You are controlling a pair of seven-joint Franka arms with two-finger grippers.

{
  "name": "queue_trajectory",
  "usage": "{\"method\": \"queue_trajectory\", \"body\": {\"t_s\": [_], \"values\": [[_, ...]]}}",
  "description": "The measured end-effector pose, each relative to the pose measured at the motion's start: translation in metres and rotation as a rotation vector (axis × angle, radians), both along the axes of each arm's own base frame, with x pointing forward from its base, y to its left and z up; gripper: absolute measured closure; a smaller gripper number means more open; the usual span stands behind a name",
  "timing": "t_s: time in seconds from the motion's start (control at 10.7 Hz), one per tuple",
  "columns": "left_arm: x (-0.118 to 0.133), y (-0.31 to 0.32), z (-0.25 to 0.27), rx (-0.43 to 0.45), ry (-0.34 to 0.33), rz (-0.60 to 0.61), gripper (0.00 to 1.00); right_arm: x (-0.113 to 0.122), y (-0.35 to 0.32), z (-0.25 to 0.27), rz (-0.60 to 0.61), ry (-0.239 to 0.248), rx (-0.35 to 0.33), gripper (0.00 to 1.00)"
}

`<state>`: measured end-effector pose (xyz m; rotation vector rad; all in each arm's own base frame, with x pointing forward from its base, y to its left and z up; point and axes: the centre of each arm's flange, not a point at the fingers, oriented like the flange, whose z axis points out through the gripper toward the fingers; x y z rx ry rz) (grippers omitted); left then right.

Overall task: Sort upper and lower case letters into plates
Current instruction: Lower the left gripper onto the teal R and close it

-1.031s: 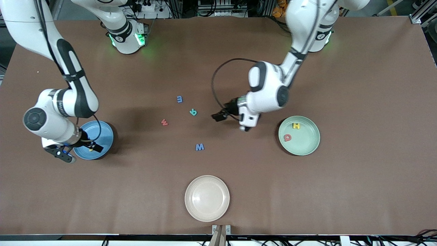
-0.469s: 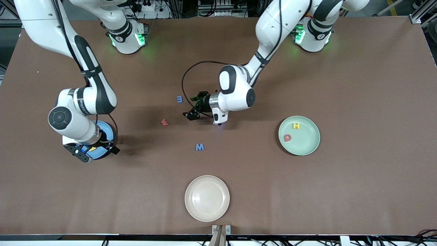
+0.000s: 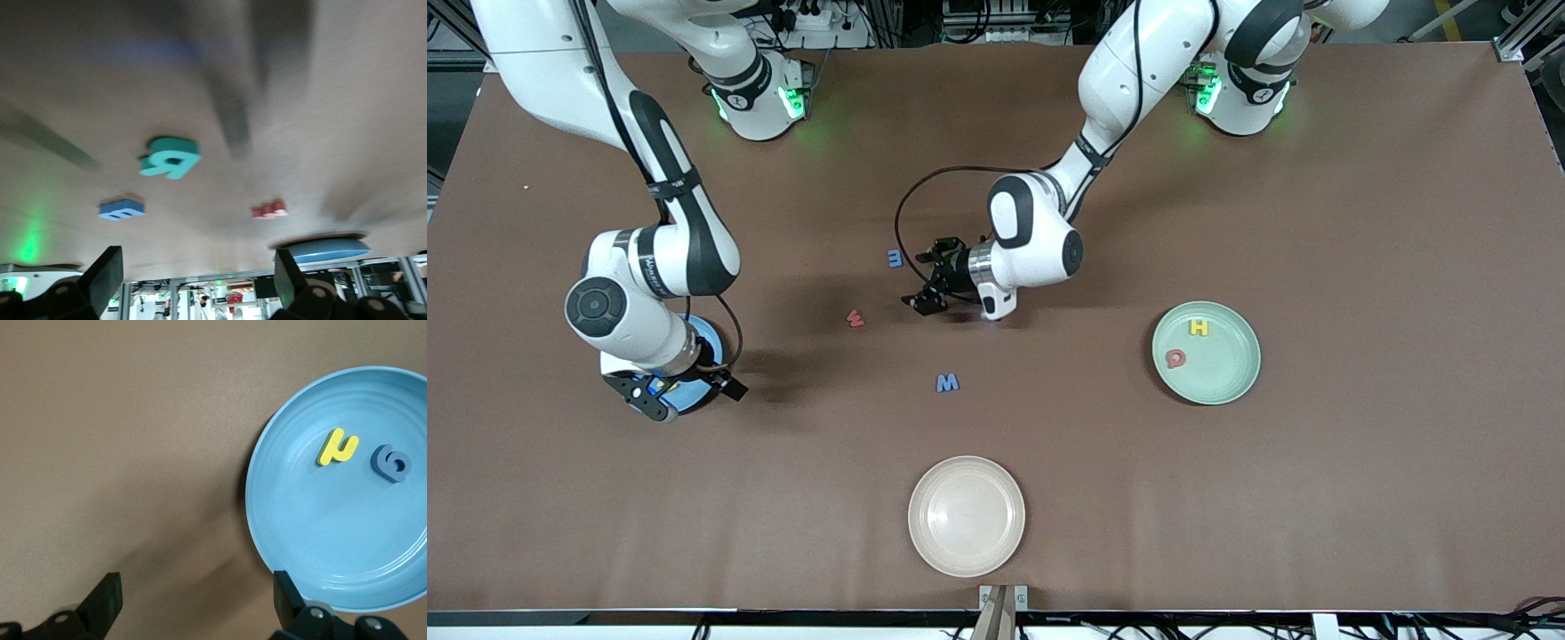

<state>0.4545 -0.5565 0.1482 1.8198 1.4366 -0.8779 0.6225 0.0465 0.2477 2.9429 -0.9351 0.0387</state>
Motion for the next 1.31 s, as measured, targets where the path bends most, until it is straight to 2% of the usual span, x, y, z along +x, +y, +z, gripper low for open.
{"method": "queue_trajectory", "body": {"t_s": [0.19,0.28,0.66,1.03,1.31], "values": [[0.020,0.015,0.001,0.037,0.016,0.023,0.00,0.000,0.000,0.000,-0.001,0.001,0.000,0.00],[0.020,0.016,-0.002,0.065,0.016,0.005,0.00,0.000,0.000,-0.001,-0.001,0.001,0.000,0.00],[0.003,0.006,-0.016,0.103,0.012,-0.053,0.00,0.000,-0.001,-0.003,-0.001,0.005,-0.001,0.00],[-0.002,0.005,-0.025,0.139,-0.018,-0.107,0.00,0.000,-0.001,-0.004,-0.002,0.006,-0.001,0.00],[-0.009,0.002,-0.036,0.160,0.026,-0.094,0.00,0.000,-0.001,-0.004,-0.002,0.006,-0.002,0.00]]}}
